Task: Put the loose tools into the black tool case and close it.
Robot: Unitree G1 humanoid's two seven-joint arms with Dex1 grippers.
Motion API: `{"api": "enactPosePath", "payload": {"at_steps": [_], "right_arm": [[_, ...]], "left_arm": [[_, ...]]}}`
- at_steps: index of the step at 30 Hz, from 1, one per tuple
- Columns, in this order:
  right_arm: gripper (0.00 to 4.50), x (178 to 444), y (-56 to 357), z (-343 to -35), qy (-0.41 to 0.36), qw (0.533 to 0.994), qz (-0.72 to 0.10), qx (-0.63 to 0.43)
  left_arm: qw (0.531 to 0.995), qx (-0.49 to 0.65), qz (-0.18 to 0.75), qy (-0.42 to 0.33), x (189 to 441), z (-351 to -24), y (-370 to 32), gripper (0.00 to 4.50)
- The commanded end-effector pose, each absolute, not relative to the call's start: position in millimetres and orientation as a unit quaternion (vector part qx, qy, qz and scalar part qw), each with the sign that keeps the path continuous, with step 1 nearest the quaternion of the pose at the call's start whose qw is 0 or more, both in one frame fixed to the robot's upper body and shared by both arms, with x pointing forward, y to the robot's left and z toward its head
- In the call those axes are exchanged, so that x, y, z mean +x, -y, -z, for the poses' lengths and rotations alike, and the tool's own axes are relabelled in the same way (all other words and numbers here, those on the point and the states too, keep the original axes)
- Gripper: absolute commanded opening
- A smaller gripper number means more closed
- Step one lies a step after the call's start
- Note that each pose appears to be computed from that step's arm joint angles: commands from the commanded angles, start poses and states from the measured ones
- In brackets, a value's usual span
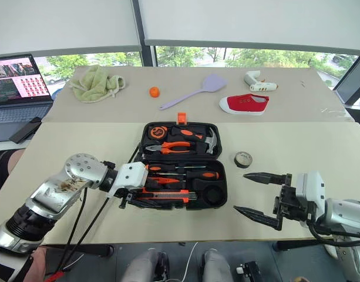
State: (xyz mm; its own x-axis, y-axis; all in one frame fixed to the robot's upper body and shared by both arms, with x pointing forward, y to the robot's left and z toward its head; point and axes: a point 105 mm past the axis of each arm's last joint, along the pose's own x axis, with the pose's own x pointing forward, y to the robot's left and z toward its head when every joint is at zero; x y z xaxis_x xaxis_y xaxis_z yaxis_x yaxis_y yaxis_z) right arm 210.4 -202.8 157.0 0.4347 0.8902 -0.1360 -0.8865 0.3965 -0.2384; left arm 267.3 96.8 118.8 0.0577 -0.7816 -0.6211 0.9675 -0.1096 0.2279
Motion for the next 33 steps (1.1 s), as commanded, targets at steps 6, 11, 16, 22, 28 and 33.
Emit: {"api": "enactPosePath", "payload": {"at_steps": [6, 11, 16, 22, 28, 33], "right_arm": [[4.50, 206.0, 200.2, -167.4, 0.025, 0.836, -0.528, -0.146], [4.50, 206.1, 198.5, -166.3, 0.025, 0.835, -0.531, -0.144], [4.50, 206.0, 195.7, -164.7, 0.026, 0.834, -0.533, -0.142], [4.50, 209.6, 193.6, -164.4, 0.031, 0.833, -0.534, -0.140], [4.50, 213.3, 192.1, -162.6, 0.034, 0.833, -0.534, -0.139], [4.50, 216.4, 191.3, -161.4, 0.036, 0.833, -0.534, -0.139]], "left_arm": [[0.643, 0.336, 0.675, -0.132, 266.2, -116.3, -83.1, 1.74], [0.642, 0.329, 0.677, -0.146, 265.0, -110.6, -77.7, 1.74], [0.652, 0.338, 0.658, -0.167, 269.3, -105.0, -82.2, 2.24], [0.667, 0.306, 0.672, -0.097, 270.4, -124.4, -68.0, 4.45], [0.692, 0.217, 0.688, -0.026, 264.8, -154.2, -62.9, 4.48], [0.718, 0.201, 0.666, -0.024, 271.0, -153.5, -78.6, 3.94]]}}
